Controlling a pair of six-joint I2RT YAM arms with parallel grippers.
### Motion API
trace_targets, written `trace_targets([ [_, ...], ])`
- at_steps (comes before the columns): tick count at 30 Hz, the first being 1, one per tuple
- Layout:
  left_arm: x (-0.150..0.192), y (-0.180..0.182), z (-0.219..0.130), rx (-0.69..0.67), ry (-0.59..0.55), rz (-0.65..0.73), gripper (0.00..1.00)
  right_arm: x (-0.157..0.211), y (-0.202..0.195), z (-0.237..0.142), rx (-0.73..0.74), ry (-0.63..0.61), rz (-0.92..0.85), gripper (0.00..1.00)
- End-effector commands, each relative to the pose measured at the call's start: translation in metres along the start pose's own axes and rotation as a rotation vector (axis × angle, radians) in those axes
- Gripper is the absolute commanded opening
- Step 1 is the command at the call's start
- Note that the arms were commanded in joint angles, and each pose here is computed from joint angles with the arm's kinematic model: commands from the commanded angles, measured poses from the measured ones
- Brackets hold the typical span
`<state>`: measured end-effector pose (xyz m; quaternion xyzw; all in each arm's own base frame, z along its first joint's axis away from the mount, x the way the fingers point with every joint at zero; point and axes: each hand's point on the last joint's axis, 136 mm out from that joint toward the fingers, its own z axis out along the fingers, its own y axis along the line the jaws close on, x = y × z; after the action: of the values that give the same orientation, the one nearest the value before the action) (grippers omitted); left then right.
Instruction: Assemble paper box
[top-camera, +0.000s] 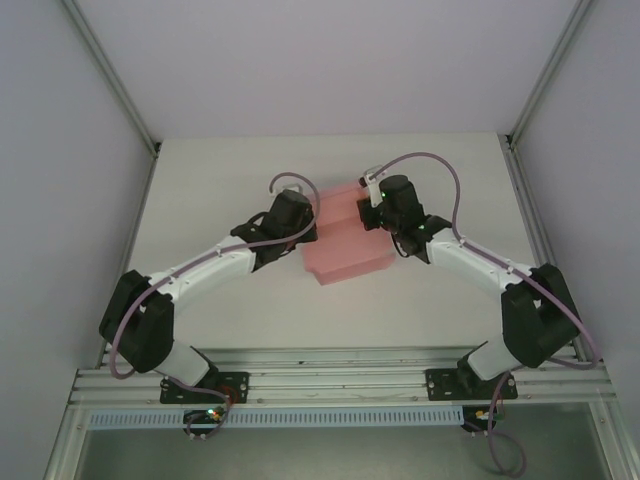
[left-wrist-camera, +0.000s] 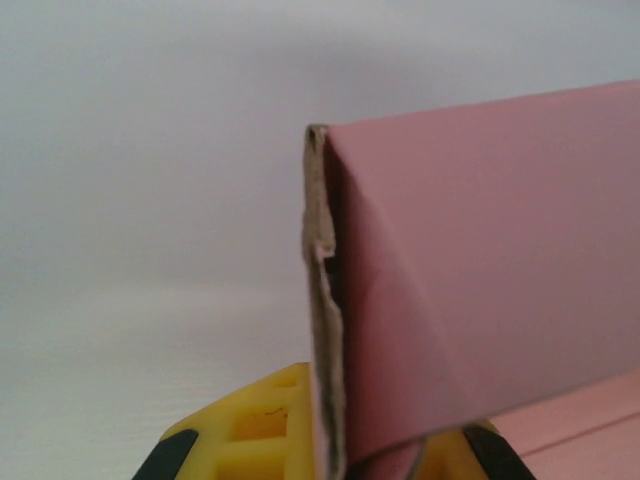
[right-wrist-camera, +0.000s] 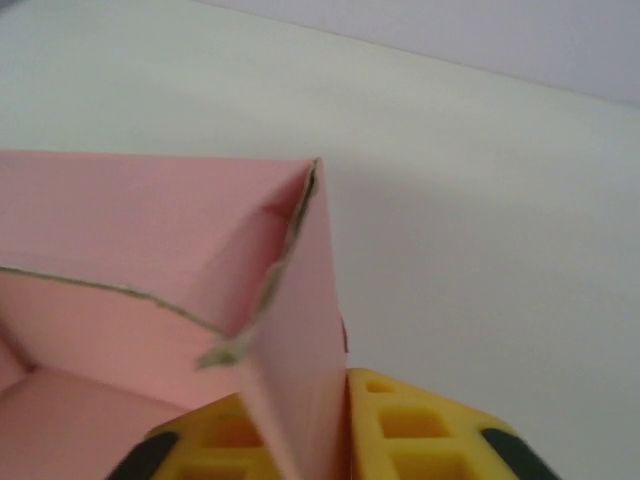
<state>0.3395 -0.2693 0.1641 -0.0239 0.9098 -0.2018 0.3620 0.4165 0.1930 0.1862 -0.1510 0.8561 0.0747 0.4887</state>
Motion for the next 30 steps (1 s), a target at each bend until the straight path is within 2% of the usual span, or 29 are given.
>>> trace_targets([
  [1, -0.011, 0.000, -0.006, -0.057, 0.007, -0.081, 0.00, -0.004, -0.067, 0.000, 0.398, -0.025, 0.037, 0.08],
  [5, -0.005, 0.016, -0.006, -0.164, 0.033, -0.119, 0.00, -0.001, -0.117, -0.015, 0.788, -0.016, -0.010, 0.06],
  [8, -0.005, 0.024, -0.010, -0.207, 0.027, -0.131, 0.00, 0.000, -0.136, -0.024, 0.976, 0.009, -0.085, 0.05],
  [12, -0.009, 0.030, -0.017, -0.247, 0.008, -0.126, 0.00, -0.009, -0.147, -0.028, 1.144, 0.023, -0.236, 0.05],
  [15, -0.010, 0.036, -0.019, -0.277, 0.004, -0.119, 0.00, -0.019, -0.146, -0.023, 1.180, 0.018, -0.327, 0.02],
  [17, -0.010, 0.037, -0.020, -0.283, 0.004, -0.119, 0.00, -0.020, -0.145, -0.017, 1.184, 0.043, -0.378, 0.00],
  [21, -0.010, 0.033, -0.018, -0.259, 0.003, -0.120, 0.00, -0.016, -0.145, -0.012, 1.162, 0.043, -0.364, 0.00],
  [24, -0.011, 0.031, -0.018, -0.254, 0.000, -0.114, 0.00, -0.001, -0.138, 0.001, 1.031, 0.069, -0.300, 0.04],
  [27, -0.012, 0.027, -0.016, -0.235, 0.001, -0.108, 0.00, 0.019, -0.121, 0.017, 0.784, 0.101, -0.171, 0.15],
  [30, -0.013, 0.022, -0.012, -0.209, 0.002, -0.103, 0.00, 0.021, -0.087, 0.029, 0.529, 0.074, -0.122, 0.34],
])
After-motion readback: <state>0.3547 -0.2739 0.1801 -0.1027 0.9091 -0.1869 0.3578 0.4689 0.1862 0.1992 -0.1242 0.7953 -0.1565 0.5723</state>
